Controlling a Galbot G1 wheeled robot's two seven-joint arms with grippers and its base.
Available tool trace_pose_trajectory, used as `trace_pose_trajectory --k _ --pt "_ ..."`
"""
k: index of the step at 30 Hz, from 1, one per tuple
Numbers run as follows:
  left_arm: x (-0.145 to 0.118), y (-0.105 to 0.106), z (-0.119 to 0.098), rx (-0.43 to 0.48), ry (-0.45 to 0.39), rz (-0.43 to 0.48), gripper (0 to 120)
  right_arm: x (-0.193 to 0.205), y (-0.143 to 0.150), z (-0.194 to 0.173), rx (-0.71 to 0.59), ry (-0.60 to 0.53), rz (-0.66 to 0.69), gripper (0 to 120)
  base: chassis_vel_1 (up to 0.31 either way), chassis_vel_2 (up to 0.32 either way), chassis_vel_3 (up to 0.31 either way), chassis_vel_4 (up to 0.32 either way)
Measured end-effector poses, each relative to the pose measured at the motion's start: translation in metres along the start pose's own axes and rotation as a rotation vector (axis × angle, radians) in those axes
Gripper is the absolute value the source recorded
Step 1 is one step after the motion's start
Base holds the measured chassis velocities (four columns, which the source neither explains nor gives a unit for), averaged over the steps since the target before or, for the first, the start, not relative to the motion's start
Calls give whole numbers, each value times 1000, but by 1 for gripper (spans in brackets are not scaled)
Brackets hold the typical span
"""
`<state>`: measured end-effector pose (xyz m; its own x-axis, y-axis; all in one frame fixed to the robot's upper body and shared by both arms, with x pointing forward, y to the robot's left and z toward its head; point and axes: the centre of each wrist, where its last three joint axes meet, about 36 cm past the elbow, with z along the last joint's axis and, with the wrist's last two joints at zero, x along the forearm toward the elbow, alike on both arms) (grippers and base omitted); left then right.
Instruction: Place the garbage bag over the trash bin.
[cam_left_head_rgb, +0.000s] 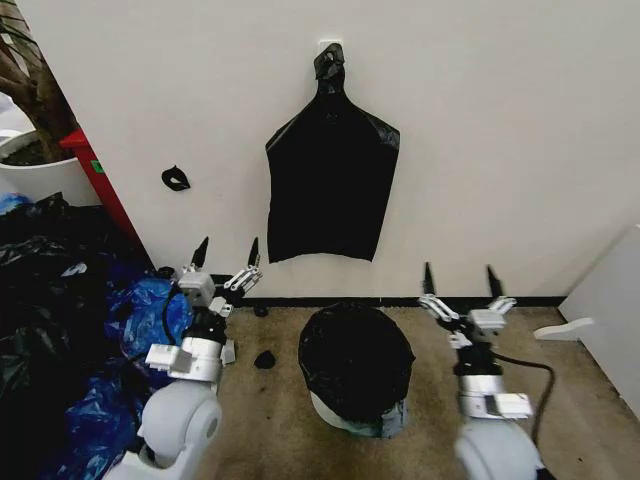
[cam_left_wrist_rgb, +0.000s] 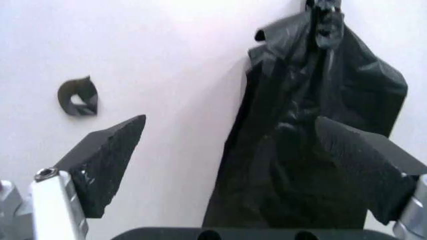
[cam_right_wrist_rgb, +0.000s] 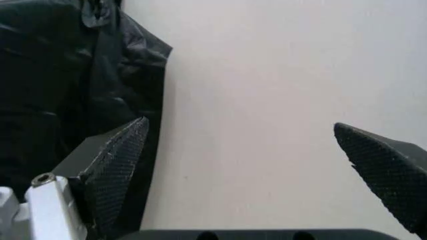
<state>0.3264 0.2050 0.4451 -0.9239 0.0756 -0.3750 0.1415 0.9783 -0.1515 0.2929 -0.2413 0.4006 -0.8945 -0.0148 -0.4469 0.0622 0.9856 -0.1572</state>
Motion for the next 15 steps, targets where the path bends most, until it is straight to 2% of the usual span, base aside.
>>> trace_pose_trajectory --k 3,8,15 --pt "5 -5 9 1 -12 17 100 8 0 -3 1 29 44 100 0 0 0 0" --pt "8 -8 12 11 -17 47 100 14 -1 -4 -6 45 75 100 0 0 0 0" --pt "10 -11 13 18 -13 66 100 18 3 0 -19 53 60 100 0 0 0 0"
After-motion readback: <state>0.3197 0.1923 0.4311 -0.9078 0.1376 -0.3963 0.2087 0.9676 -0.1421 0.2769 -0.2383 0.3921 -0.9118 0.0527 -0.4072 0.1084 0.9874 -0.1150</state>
